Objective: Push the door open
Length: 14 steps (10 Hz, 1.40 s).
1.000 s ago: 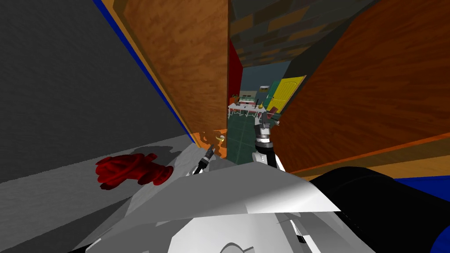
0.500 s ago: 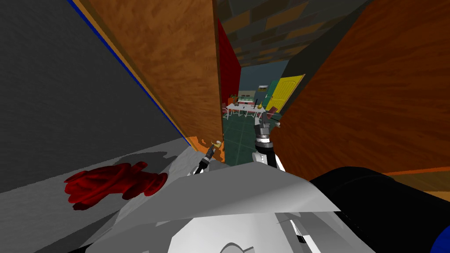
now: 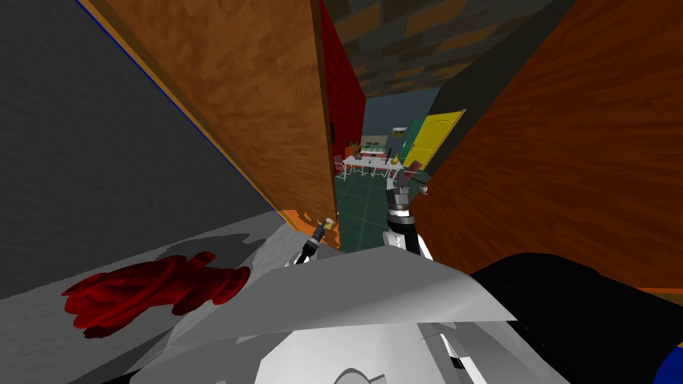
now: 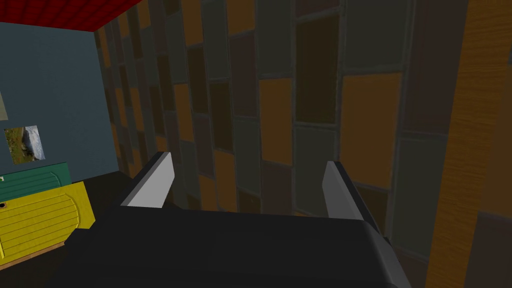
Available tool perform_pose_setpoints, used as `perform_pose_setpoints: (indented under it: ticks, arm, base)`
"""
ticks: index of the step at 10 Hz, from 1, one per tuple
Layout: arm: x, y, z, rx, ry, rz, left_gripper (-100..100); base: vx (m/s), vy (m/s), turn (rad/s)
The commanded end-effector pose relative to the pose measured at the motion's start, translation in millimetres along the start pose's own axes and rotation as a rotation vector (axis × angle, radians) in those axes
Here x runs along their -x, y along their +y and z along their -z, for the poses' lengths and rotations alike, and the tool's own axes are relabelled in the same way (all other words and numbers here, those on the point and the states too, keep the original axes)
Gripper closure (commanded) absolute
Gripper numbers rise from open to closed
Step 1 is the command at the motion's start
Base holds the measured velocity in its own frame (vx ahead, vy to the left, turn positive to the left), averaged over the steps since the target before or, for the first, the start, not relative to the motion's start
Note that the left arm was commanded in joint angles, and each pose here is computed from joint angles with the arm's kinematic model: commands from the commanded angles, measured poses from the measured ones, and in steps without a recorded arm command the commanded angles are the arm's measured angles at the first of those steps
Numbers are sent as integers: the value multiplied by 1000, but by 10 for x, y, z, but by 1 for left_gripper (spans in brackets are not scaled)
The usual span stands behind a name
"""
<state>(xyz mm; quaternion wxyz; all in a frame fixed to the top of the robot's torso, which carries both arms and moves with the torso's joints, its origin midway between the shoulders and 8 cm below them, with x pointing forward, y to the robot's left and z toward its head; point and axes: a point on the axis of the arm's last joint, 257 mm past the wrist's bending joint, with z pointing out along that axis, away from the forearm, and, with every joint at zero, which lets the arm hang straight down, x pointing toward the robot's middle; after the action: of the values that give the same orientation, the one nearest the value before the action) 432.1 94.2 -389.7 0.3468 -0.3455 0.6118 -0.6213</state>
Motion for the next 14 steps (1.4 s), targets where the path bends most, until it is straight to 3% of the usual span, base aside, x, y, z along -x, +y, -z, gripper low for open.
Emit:
perform_pose_setpoints:
  ticks: [1,6,14]
  arm:
    - [-6,11,12,2,0,1,100]
    - [38,-4,-6,0,-10,-1,100]
    - [258,-12,20,1,-69,-4,100]
  base:
    - [-12,8,-17]
    - [41,-28,26]
    - [147,-135,85]
